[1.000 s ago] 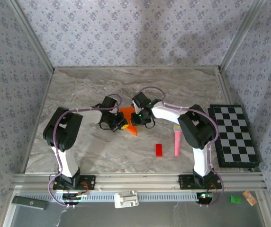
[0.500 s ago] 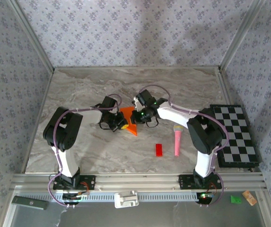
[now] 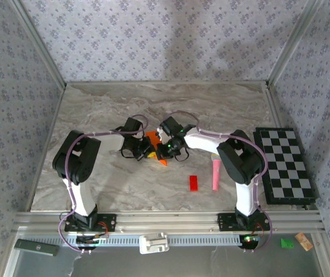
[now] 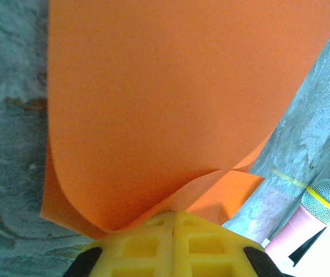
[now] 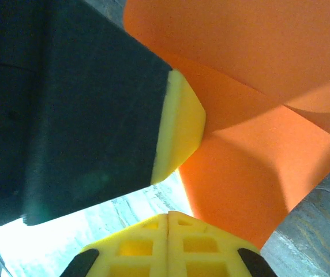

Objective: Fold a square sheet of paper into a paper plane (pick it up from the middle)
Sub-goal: Third fold the triangle at the center of the table.

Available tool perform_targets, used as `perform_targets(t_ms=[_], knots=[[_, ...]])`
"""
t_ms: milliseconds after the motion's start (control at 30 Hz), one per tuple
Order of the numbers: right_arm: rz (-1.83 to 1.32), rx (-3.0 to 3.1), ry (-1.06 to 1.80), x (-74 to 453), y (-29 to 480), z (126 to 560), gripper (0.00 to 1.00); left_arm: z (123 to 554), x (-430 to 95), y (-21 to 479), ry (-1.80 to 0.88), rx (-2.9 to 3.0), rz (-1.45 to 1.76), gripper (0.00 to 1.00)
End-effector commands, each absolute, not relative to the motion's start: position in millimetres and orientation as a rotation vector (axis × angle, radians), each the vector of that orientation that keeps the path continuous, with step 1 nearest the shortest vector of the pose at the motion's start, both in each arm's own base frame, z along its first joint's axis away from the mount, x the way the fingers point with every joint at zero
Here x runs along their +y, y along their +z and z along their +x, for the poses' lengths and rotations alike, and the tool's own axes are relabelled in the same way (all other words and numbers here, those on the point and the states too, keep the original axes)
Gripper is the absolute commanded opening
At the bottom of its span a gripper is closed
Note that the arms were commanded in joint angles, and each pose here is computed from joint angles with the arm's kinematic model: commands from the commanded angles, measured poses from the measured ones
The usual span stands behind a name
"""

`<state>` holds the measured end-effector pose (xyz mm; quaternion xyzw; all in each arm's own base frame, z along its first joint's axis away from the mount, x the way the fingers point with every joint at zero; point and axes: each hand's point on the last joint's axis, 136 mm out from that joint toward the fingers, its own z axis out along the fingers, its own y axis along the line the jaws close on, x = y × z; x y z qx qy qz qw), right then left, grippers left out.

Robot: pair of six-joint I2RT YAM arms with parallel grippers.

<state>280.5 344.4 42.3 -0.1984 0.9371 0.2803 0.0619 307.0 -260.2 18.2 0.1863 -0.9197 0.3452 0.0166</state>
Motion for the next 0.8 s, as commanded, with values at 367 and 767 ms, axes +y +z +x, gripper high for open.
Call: perform_targets(t_ms=[367, 767], knots=[[-0.655, 2.890, 0.743, 338, 26, 276, 0.02, 286, -231, -27, 0.799, -2.862, 0.660, 0.00], [-0.656, 2.922, 0.729, 335, 17, 273, 0.01, 298, -237, -10, 0.891, -2.877, 0.632, 0.01]])
